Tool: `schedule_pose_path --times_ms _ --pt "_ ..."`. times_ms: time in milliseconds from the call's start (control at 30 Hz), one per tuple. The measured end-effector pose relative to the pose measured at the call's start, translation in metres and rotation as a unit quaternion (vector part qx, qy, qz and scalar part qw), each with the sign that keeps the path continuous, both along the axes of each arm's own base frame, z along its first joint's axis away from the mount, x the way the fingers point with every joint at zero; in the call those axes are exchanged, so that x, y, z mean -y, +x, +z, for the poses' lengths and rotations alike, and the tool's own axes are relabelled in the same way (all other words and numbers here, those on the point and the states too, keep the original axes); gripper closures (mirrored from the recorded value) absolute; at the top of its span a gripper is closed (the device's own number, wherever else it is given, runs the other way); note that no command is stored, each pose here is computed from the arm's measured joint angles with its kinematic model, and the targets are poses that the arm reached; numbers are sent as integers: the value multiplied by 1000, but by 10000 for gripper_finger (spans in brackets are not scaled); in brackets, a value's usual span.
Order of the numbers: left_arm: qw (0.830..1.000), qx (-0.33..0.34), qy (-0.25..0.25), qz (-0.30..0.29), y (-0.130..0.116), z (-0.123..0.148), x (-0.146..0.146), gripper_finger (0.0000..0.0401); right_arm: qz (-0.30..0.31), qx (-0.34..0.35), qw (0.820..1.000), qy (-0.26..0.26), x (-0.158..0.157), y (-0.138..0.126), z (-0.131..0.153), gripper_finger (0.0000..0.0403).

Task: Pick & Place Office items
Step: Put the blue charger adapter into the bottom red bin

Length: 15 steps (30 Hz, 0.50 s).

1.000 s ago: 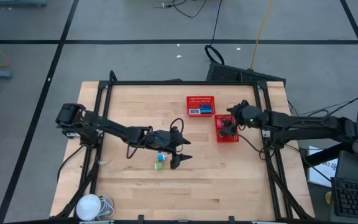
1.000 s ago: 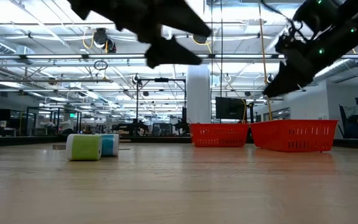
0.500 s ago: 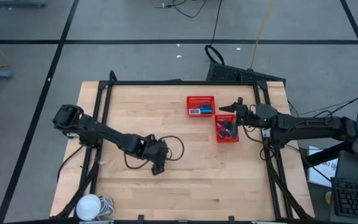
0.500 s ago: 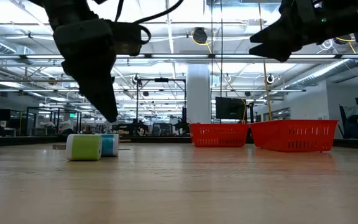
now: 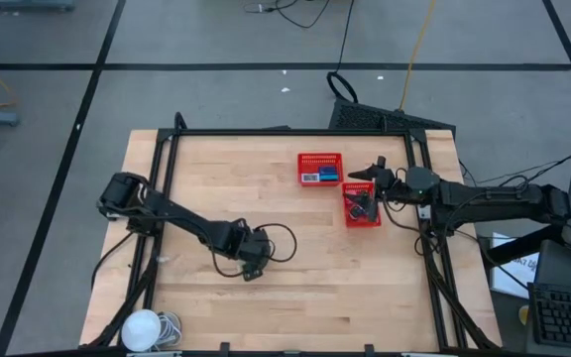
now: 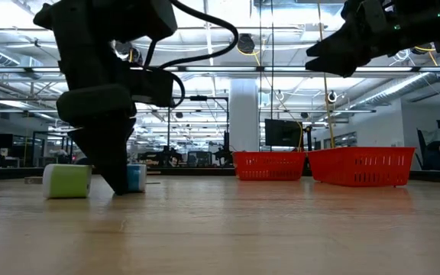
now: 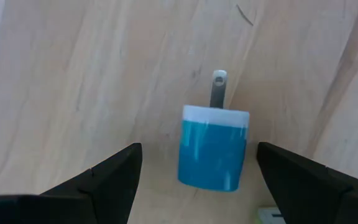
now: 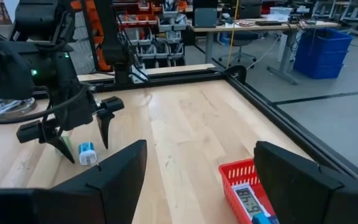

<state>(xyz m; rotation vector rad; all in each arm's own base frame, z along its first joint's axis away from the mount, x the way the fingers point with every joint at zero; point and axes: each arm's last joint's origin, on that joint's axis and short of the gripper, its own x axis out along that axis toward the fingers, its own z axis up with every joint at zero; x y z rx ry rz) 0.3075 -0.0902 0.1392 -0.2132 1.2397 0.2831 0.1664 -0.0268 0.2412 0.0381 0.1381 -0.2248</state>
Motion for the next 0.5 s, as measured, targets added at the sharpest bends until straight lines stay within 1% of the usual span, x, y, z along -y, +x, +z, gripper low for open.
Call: schedule_pose_path --times_ms 333,400,500 --pt "1000 -1 -1 0 3 -2 -4 81 0 -2 1000 0 0 0 0 122" --pt "1000 0 -2 1 3 -3 -4 95 0 -2 1000 0 0 0 0 122" --pt "1000 2 -5 13 3 -3 -4 130 0 -2 1000 0 0 0 0 122"
